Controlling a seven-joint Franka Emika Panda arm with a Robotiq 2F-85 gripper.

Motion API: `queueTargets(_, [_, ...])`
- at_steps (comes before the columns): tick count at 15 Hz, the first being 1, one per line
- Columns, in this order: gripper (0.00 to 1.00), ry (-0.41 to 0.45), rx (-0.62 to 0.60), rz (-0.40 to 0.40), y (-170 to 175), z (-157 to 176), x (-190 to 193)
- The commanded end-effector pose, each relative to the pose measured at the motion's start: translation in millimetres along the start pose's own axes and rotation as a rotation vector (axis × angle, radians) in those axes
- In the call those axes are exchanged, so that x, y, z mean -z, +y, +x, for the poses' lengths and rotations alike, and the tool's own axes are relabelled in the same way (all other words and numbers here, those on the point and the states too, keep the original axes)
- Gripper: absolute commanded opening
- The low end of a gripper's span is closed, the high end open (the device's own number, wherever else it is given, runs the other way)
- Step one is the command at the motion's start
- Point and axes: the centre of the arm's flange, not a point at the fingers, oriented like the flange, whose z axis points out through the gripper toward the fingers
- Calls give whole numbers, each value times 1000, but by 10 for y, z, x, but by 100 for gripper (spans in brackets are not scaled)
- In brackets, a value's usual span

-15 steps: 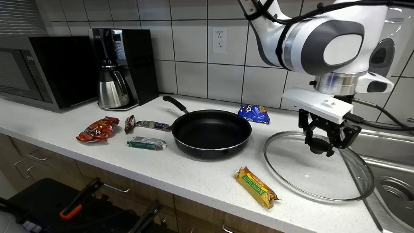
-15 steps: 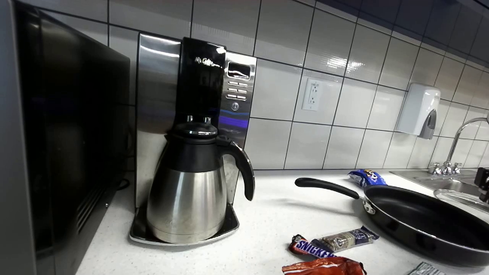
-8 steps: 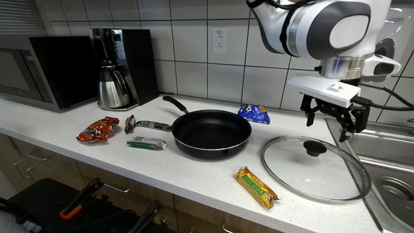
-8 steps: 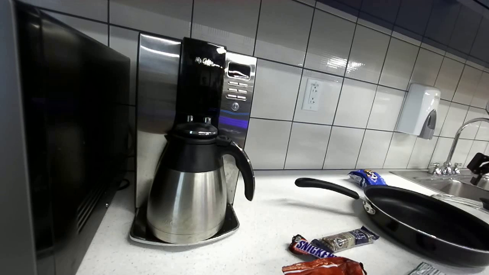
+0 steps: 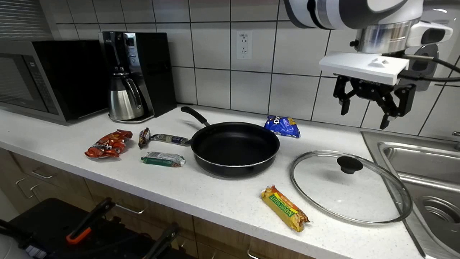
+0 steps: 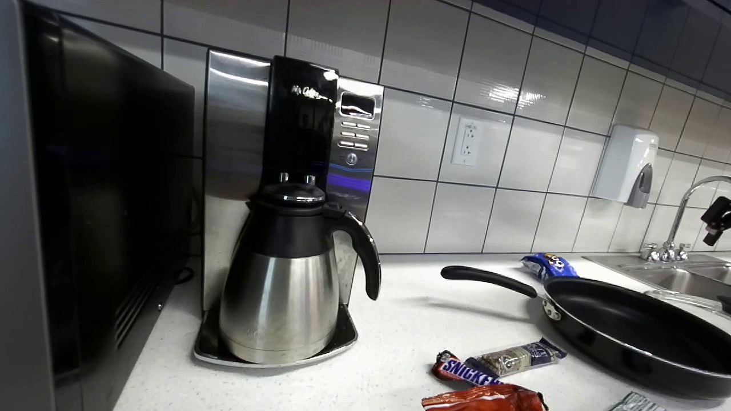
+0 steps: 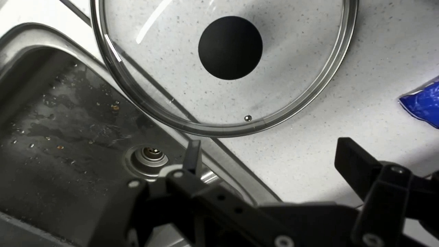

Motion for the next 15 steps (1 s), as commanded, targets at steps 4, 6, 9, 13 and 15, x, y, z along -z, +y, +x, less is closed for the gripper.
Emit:
queueTargets(4, [100, 9, 85, 32, -30, -514, 616])
queueTargets(6, [100, 6, 71, 39, 29, -655, 693])
queueTargets(9, [100, 3, 60, 43, 103, -866, 788])
queueTargets(13, [100, -36, 143, 77, 117, -1219, 875])
queueTargets(15, [100, -70, 199, 75, 102, -1403, 884])
